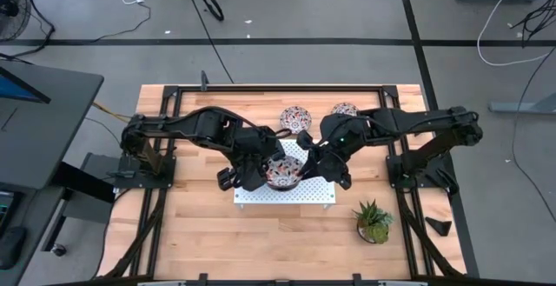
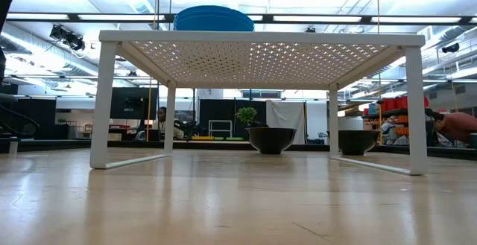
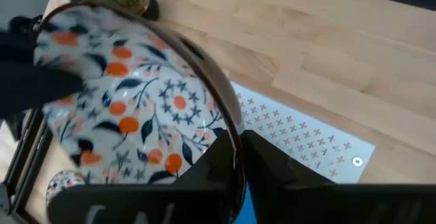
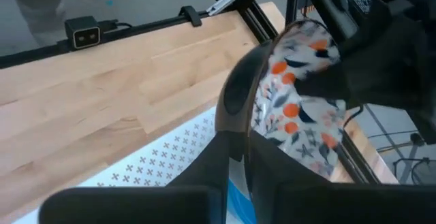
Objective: Pick & Place Mini bowls
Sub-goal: Put the left orange patterned bowl on the shelf
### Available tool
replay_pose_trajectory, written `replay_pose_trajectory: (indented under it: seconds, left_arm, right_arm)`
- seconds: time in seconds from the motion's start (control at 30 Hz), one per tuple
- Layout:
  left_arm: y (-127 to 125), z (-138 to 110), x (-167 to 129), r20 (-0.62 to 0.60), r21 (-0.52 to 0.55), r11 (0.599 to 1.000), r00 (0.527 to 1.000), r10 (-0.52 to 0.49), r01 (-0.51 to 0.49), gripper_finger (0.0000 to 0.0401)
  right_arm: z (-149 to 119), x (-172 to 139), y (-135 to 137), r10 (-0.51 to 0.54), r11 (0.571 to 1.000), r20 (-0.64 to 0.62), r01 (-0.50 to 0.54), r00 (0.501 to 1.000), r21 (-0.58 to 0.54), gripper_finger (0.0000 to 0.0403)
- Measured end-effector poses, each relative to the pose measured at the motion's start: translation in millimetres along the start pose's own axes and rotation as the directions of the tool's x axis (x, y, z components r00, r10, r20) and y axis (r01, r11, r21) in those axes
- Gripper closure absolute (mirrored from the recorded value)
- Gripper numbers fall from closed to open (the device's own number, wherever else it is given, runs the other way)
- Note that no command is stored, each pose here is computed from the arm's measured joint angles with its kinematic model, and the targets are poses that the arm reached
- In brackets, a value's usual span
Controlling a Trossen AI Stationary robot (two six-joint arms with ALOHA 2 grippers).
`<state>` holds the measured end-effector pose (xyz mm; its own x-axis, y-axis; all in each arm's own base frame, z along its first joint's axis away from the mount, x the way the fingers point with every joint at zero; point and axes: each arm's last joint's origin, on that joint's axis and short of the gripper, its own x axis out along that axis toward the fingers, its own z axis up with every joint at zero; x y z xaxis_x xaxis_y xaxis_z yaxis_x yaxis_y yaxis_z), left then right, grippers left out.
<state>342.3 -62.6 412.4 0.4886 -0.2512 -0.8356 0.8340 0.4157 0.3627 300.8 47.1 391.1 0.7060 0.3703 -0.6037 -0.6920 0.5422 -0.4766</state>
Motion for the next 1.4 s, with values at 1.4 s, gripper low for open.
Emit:
replay_pose_trajectory:
  seconds: [1.4]
  left_arm:
    - [28,16,-16,-0.153,-0.071,0.840,0.838,0.523,-0.537,0.0203]
  right_arm:
    - [-2,-39,-1,-0.091,0.996,-0.016,0.091,0.996,0.025,0.0396]
